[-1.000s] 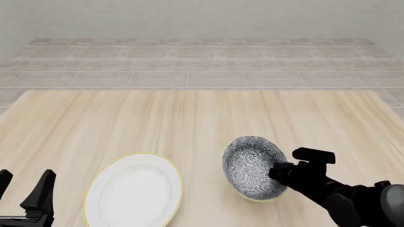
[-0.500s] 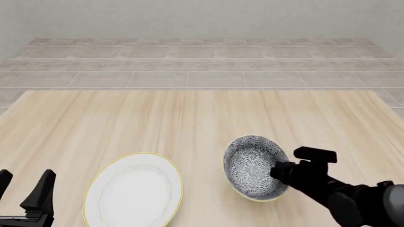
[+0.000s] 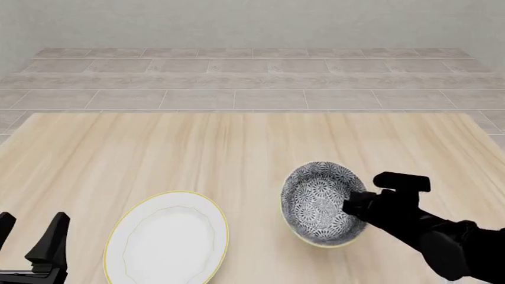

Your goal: Put the bowl on the plate.

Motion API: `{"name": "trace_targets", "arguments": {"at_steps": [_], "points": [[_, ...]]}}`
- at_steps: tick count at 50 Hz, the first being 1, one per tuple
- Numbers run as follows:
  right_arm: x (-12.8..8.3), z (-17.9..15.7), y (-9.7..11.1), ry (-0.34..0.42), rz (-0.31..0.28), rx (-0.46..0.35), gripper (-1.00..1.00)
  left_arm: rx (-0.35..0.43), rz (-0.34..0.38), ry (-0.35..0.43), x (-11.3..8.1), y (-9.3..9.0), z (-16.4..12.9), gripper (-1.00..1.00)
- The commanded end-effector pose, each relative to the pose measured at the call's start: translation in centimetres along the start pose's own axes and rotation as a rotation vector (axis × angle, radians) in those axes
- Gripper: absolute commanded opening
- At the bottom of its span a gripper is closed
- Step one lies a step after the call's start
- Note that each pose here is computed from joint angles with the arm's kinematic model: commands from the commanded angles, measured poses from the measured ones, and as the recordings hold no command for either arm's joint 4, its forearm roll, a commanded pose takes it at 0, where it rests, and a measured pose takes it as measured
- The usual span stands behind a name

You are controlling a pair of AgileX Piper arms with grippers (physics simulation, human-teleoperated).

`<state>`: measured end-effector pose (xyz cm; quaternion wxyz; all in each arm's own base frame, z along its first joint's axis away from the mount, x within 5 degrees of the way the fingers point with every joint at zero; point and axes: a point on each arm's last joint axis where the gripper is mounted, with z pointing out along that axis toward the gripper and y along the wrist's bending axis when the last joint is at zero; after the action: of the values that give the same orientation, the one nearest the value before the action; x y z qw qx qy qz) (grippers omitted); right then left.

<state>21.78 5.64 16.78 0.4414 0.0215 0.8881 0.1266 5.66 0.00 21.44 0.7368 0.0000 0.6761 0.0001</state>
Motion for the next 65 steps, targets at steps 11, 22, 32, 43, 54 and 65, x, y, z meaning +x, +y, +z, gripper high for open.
{"name": "trace_targets", "arguments": {"at_steps": [11, 22, 32, 43, 54, 65], "points": [[-3.1, -1.5, 1.4, -0.053, -0.015, -0.031, -1.0, 0.0, 0.0, 0.0, 0.0, 0.0, 0.0, 1.0], [-5.0, -1.8, 2.8, -0.075, -0.04, -0.062, -1.0, 0.0, 0.0, 0.0, 0.0, 0.0, 0.0, 1.0], [-6.1, -1.9, 3.7, -0.09, -0.041, -0.086, -1.0, 0.0, 0.0, 0.0, 0.0, 0.0, 0.0, 1.0], [-7.3, -1.8, 4.8, -0.096, -0.063, -0.109, -1.0, 0.0, 0.0, 0.0, 0.0, 0.0, 0.0, 1.0], [-8.2, -1.4, 6.2, -0.095, -0.063, -0.142, -1.0, 0.0, 0.0, 0.0, 0.0, 0.0, 0.0, 1.0], [-9.2, -1.0, 7.6, -0.082, -0.064, -0.168, -1.0, 0.0, 0.0, 0.0, 0.0, 0.0, 0.0, 1.0]]}}
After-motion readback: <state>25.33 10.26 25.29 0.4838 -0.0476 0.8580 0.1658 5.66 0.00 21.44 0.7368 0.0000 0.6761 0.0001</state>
